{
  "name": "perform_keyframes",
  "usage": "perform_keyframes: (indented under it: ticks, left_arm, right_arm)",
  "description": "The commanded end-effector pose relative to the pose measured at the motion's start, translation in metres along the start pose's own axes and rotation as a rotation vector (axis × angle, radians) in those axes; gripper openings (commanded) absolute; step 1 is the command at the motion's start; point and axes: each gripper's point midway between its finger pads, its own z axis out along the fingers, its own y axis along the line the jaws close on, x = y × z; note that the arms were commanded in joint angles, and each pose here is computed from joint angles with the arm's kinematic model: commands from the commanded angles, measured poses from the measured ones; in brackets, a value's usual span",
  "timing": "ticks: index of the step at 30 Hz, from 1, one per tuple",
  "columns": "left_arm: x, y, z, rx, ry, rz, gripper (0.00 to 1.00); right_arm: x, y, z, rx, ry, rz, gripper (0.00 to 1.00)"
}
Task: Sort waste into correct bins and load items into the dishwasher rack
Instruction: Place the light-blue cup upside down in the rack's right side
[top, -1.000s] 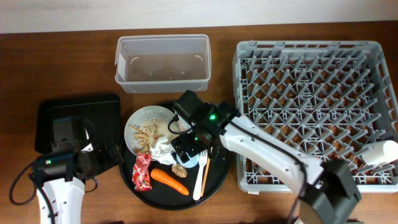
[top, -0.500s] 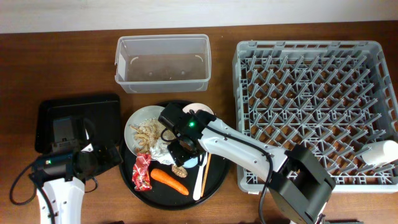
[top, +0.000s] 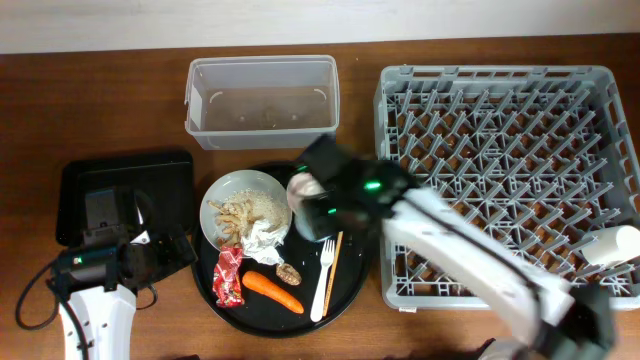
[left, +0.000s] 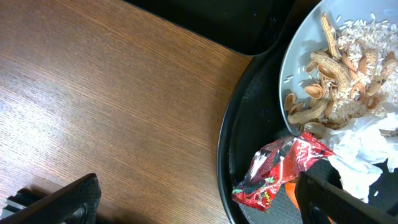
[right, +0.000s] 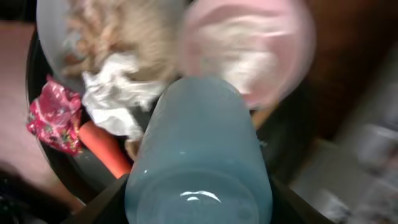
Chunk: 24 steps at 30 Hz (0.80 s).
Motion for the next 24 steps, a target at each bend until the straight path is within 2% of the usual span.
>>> perform_keyframes:
  ticks: [1,4,5,7,11,13,16,22,23,24]
  left_arm:
    - [-0.004,0.002,-0.004,-0.008,-0.015,-0.015,1.0]
    - [-0.004,0.002,-0.004,-0.008,-0.015,-0.015,1.0]
    - [-0.004,0.002,-0.004,-0.008,-0.015,-0.015,0.99]
    - [-0.004,0.002,-0.004,-0.008,-0.014,-0.015,0.99]
    - [-0.004,0.002,-0.004,-0.008,-0.014,-0.015,0.99]
    - [-0.004,0.002,-0.004,-0.008,-0.015,-0.015,0.99]
    - [-0.004,0.002,-0.004,-0.008,-0.015,-0.015,0.99]
    - [-0.004,0.002,-0.004,-0.008,-0.015,-0.015,1.0]
    - [-0.004,0.002,-0.004,-0.008,-0.014,-0.015,0.99]
    - [-0.004,0.002,-0.004,-0.008,-0.014,-0.015,0.99]
  right_arm:
    - [-0.013,-0.058,-0.064,0.033,-0.129,0.142,0.49]
    - [-0.003,-0.143,-0.103,0.147,-0.18,0.308,0.48]
    - [0.006,-0.188,-0.114,0.207,-0.183,0.399,0.49]
    - [0.023,-0.246,-0.128,0.29,-0.192,0.539,0.48]
    - [0.084,-0.356,-0.167,0.516,-0.218,0.855,0.47]
    - [0.109,-0.389,-0.178,0.566,-0.23,0.975,0.47]
    - [0.136,-0.418,-0.167,0.571,-0.177,1.09,0.47]
    - [0.152,-0.444,-0.104,0.497,0.015,1.142,0.48]
    - [0.154,-0.446,-0.098,0.488,0.036,1.146,0.49]
    - [0.155,-0.446,-0.094,0.48,0.045,1.148,0.55]
